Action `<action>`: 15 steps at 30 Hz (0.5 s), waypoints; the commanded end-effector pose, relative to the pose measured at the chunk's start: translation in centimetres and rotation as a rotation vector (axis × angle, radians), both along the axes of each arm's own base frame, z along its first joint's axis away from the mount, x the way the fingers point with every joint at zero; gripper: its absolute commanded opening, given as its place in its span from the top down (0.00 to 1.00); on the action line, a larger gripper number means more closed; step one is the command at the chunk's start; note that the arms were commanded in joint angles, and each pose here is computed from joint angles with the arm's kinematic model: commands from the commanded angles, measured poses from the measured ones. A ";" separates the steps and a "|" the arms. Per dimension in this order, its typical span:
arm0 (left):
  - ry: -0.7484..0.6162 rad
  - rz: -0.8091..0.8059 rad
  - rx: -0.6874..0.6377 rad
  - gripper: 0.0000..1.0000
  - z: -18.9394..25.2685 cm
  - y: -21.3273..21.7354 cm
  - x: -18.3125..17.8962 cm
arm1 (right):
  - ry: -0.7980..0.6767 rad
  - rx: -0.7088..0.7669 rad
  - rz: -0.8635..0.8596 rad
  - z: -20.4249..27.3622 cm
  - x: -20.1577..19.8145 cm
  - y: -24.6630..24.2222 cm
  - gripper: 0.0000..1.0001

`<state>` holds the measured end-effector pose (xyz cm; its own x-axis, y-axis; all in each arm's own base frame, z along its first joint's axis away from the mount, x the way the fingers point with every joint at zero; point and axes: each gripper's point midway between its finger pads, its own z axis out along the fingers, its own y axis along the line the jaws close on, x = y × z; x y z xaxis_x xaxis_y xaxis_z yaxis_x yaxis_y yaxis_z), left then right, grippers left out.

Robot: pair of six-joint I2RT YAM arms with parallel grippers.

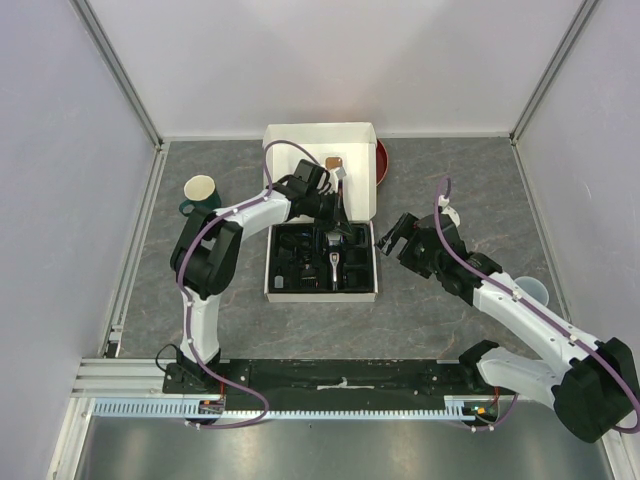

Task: Sort the hair-cutting tools

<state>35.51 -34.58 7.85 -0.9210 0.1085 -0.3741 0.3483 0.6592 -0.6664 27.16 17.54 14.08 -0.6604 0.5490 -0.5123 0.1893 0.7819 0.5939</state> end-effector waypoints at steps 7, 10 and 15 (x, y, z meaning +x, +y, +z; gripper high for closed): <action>-0.024 0.059 0.037 0.74 -0.7 0.7 1.2 | -0.028 0.026 0.007 0.6 0.2 0.1 0.02; -0.064 0.092 0.059 0.61 -0.4 1.4 1.3 | -0.042 0.039 0.008 1.2 0.1 0.1 0.02; -0.135 0.135 0.079 0.46 1.5 2.5 1.6 | -0.067 0.006 0.012 1.7 0.3 -0.3 0.03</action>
